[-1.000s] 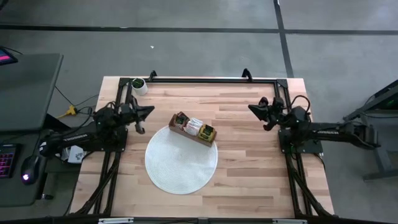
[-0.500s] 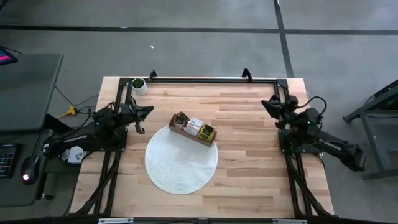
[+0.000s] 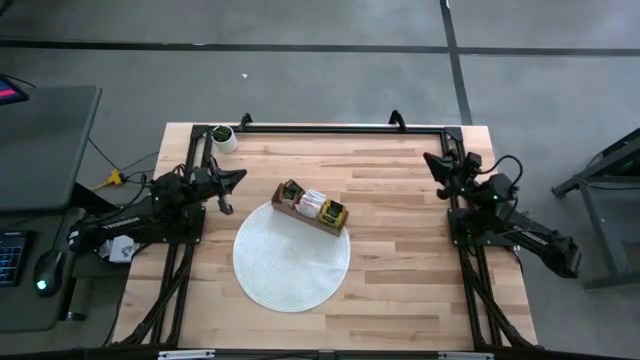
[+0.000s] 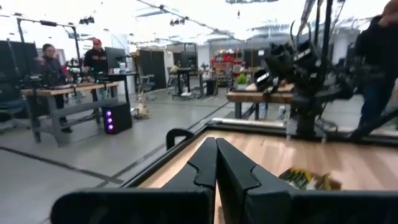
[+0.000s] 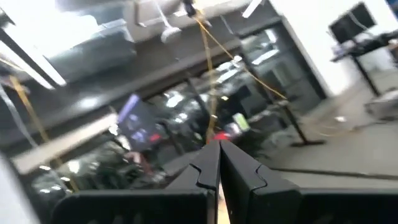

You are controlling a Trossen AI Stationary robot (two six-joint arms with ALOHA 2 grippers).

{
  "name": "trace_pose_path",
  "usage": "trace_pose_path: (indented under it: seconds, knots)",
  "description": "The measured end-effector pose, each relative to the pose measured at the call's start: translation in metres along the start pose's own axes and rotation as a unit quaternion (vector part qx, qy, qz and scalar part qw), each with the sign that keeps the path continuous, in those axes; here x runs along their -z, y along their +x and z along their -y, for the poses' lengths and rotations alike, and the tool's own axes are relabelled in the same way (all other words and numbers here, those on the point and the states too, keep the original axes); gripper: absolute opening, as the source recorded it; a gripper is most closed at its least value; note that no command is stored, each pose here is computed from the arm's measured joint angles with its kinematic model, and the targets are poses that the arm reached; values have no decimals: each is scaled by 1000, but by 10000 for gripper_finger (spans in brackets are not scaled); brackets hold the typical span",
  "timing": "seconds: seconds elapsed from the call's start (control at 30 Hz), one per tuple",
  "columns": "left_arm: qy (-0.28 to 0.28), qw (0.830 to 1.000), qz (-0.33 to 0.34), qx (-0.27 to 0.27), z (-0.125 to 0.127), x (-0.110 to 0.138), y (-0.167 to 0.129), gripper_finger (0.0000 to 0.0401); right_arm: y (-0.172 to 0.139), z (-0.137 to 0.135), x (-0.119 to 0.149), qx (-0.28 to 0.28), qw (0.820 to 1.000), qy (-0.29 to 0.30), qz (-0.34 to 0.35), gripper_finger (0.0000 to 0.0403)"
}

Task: Pick & Place Tea
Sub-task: Return to Home Position

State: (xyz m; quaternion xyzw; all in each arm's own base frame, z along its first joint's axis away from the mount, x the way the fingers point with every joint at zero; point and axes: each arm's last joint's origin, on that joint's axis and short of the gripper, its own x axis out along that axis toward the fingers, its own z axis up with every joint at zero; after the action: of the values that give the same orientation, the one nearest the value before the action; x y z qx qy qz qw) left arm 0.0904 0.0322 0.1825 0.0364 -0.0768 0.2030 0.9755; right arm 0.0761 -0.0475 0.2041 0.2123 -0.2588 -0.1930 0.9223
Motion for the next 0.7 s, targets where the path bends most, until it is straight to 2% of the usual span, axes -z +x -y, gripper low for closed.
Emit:
trace_pose_path:
  seconds: [0.2,0.43,0.53,0.63,0.7]
  knots:
    - [66,998,-17,-2,0,3,0,0,-1,6,8,34,999,-13,-40,7]
    - [71,996,-59,11,1,12,-1,1,-4,15,23,72,989,-43,-122,7]
    - [79,994,-75,15,1,14,0,1,-6,18,29,89,983,-35,-154,8]
    - [119,989,-81,21,1,15,0,1,-7,19,30,88,981,-39,-167,9]
    - [151,985,-80,29,2,15,0,1,-7,19,31,89,982,-14,-168,8]
